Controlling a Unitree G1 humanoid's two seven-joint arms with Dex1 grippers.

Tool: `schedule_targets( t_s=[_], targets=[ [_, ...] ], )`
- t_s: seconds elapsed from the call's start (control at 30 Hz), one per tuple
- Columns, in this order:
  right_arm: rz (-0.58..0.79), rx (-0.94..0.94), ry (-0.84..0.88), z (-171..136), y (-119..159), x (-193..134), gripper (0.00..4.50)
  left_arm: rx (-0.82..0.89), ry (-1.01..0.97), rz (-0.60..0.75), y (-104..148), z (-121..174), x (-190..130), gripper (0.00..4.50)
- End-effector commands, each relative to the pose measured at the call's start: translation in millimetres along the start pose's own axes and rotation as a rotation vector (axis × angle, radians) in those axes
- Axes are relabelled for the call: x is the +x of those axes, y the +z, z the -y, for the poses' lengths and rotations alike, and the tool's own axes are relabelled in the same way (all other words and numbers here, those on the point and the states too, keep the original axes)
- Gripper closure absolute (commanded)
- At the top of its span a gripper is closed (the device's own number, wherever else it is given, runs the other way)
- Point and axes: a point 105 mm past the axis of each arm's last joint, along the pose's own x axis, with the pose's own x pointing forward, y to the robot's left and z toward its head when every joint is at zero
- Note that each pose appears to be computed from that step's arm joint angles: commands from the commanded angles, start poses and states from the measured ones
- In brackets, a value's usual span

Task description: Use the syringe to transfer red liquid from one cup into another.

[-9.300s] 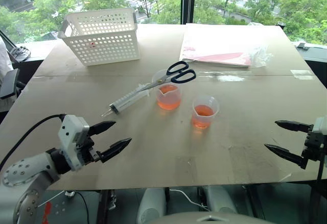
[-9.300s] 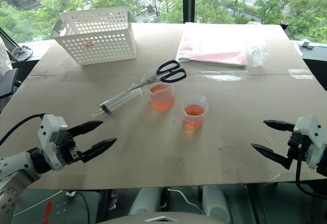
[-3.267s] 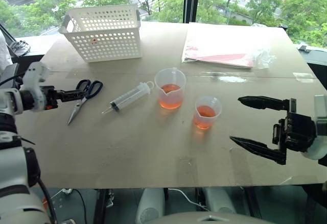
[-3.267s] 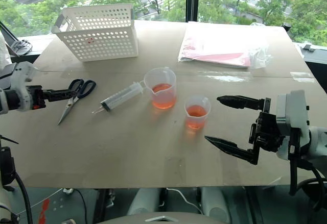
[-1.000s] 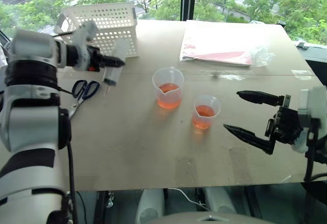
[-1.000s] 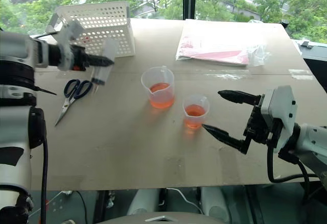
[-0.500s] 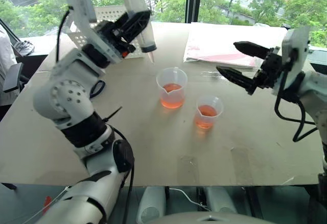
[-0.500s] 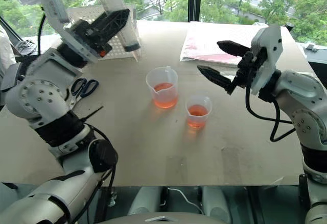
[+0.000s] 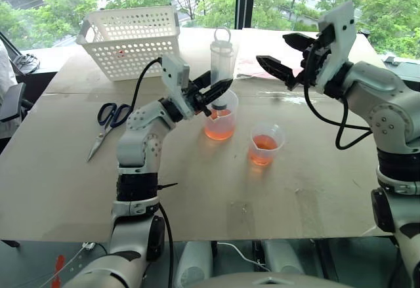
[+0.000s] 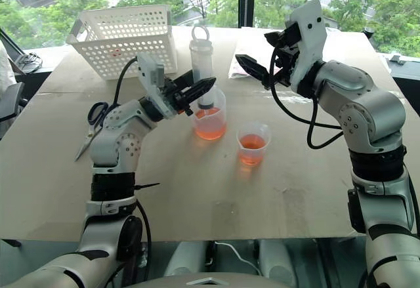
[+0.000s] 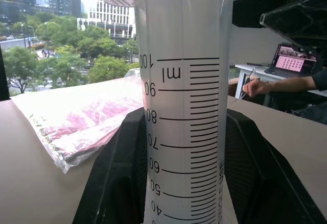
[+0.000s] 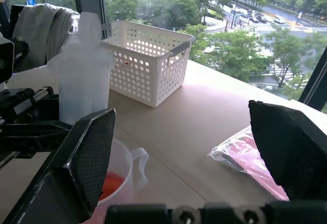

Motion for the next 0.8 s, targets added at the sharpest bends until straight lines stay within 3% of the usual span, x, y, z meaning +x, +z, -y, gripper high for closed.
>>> schedule_targets(
  t_s=[0.03, 0.33, 0.47, 0.53, 0.6, 0.7, 0.8],
  targets=[
    [0.074, -0.021, 0.008, -4, 23, 2, 0.0, 0.075, -0.017, 0.042, 11, 2, 1, 3.07],
    [0.1, 0.046, 0.265, -46, 29, -6, 0.0, 0.021, 0.03, 0.03, 23, -2, -4, 3.07],
    [0.146, 0.016, 0.458, -67, 33, -50, 0.0, -0.151, 0.202, -0.003, 65, -29, -36, 3.07],
    [0.141, 0.01, 0.542, -76, 29, -75, 0.0, -0.217, 0.248, -0.109, 78, -38, -57, 3.07],
    [0.127, 0.006, 0.558, -76, 25, -88, 0.0, -0.319, 0.251, -0.277, 73, -37, -77, 3.07],
    [0.102, 0.005, 0.561, -75, 17, -98, 0.0, -0.408, 0.289, -0.521, 52, -37, -106, 3.07],
    [0.093, 0.006, 0.538, -72, 12, -99, 0.0, -0.464, 0.366, -0.761, 16, -41, -131, 3.07]
  ],
)
